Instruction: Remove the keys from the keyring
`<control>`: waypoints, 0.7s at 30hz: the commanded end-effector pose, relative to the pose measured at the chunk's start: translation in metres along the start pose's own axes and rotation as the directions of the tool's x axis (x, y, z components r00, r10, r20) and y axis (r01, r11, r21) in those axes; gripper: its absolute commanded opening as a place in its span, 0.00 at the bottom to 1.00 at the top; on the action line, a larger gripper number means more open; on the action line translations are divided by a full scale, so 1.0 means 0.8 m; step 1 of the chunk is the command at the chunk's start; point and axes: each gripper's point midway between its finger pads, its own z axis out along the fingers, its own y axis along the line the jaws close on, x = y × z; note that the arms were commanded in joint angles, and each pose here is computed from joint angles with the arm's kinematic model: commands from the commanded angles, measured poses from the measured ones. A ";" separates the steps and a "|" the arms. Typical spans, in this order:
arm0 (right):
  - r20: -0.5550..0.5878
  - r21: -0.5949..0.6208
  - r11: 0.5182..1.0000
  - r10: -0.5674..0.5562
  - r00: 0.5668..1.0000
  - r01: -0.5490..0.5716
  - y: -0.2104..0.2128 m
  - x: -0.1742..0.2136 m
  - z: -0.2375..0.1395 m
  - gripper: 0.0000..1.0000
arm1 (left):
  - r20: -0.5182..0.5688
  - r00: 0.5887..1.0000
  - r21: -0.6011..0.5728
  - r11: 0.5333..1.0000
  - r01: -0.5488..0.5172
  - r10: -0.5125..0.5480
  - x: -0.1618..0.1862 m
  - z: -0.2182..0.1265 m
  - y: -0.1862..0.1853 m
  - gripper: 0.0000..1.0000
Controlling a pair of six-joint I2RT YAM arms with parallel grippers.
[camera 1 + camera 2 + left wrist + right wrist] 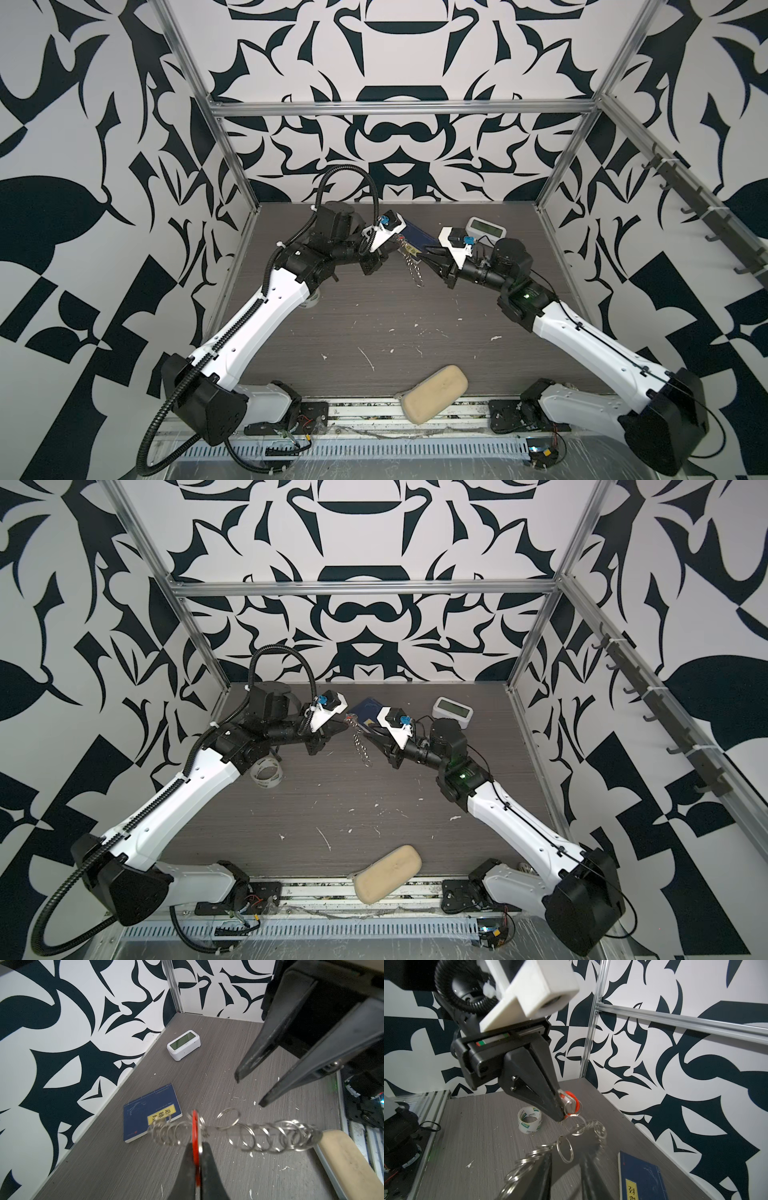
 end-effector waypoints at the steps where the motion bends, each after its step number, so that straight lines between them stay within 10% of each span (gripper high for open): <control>1: 0.023 -0.017 0.997 -0.071 0.997 0.071 -0.003 -0.029 0.003 0.29 | 0.043 0.999 0.010 1.000 -0.028 0.028 -0.013 -0.012 -0.006 0.00; 21: -0.075 -0.169 0.973 -0.170 0.983 0.156 0.008 -0.047 0.005 0.36 | 0.028 0.978 0.170 0.963 -0.210 0.208 0.010 -0.024 -0.044 0.00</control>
